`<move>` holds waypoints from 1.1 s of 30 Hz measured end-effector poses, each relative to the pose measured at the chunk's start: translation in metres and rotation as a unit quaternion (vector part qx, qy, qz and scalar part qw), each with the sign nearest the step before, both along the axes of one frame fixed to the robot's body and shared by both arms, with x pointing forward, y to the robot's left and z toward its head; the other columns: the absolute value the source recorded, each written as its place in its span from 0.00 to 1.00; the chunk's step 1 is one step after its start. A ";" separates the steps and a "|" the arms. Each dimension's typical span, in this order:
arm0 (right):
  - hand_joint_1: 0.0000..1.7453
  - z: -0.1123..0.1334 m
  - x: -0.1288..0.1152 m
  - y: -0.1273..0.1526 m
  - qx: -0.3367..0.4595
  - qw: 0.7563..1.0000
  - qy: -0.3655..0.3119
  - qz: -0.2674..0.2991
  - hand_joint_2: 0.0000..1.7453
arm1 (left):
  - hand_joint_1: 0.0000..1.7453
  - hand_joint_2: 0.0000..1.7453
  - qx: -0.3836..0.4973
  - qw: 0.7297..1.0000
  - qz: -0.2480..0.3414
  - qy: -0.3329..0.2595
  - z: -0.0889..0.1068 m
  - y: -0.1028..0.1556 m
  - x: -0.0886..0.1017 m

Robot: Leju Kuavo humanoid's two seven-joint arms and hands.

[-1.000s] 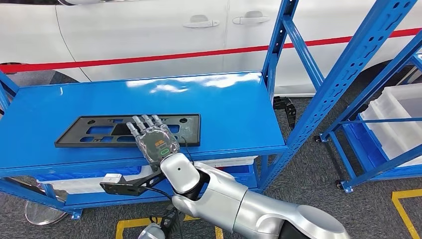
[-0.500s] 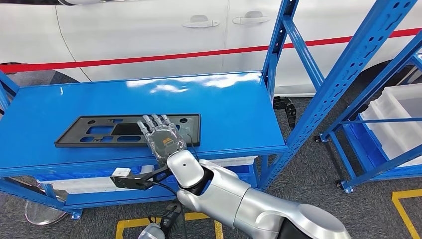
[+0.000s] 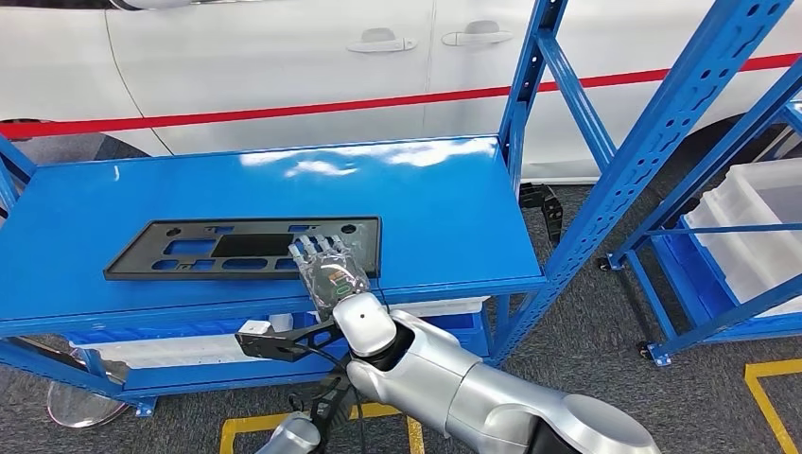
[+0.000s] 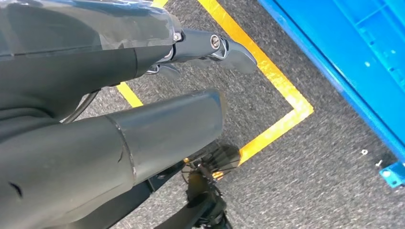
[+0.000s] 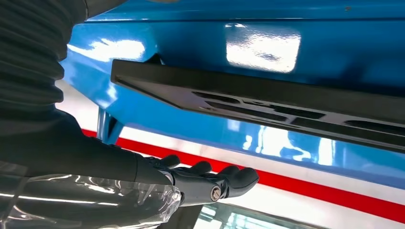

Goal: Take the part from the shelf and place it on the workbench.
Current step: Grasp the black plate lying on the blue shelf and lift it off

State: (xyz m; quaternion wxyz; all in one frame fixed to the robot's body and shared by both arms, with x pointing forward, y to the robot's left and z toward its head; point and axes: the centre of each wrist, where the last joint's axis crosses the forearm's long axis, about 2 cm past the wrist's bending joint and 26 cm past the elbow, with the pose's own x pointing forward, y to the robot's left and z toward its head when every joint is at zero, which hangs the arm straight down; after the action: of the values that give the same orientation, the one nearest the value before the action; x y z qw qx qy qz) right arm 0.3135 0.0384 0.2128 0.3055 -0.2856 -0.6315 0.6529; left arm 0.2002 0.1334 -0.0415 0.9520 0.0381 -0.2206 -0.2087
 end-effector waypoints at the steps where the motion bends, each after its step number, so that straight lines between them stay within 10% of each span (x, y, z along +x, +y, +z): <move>1: 0.00 -0.001 0.001 -0.001 0.001 1.000 0.002 -0.004 1.00 | 0.00 0.00 0.001 1.000 0.001 -0.001 0.000 0.000 0.000; 33: 0.00 -0.003 -0.026 0.012 -0.028 0.998 -0.022 0.055 1.00 | 0.00 0.00 -0.030 0.998 0.055 0.004 0.001 0.001 0.003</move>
State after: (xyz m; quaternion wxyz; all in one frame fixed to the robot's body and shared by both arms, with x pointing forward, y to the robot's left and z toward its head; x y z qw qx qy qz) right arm 0.2872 0.0507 0.2101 0.2464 -0.2733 -0.6343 0.6799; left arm 0.2036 0.1347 -0.0404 0.9637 0.0208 -0.2204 -0.1492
